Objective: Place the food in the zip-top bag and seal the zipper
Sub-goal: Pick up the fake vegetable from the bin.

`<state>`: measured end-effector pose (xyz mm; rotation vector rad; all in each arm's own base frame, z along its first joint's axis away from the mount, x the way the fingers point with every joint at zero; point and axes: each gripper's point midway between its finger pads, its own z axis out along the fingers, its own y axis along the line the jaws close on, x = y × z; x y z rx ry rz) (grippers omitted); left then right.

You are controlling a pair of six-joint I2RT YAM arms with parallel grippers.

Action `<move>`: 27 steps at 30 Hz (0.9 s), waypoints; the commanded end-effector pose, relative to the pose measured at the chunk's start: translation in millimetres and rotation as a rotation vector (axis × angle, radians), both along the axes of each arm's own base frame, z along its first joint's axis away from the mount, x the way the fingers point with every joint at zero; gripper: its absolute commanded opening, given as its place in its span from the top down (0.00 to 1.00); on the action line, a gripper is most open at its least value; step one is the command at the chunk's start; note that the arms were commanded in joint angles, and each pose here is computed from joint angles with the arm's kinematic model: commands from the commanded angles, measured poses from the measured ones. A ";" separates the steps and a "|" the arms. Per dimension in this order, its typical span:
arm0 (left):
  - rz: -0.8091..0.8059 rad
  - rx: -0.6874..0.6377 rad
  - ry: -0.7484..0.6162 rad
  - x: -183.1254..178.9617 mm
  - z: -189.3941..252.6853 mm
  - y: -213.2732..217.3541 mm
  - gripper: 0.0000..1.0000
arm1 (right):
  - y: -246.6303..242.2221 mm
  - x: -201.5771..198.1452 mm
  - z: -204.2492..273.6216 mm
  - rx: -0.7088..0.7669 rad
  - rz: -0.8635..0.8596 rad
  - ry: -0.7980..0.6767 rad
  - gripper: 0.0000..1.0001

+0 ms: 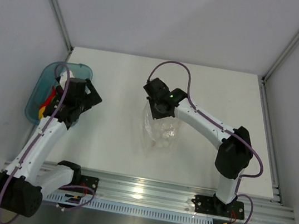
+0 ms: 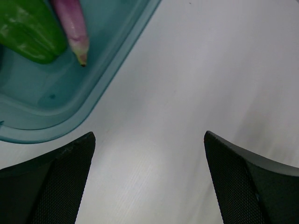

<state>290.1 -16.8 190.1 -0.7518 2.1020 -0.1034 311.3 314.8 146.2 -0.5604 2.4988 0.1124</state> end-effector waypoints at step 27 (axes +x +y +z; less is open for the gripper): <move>0.704 0.020 0.249 26.1 -85.9 178.6 0.02 | 2.8 -6.7 1.3 0.119 0.084 0.030 1.00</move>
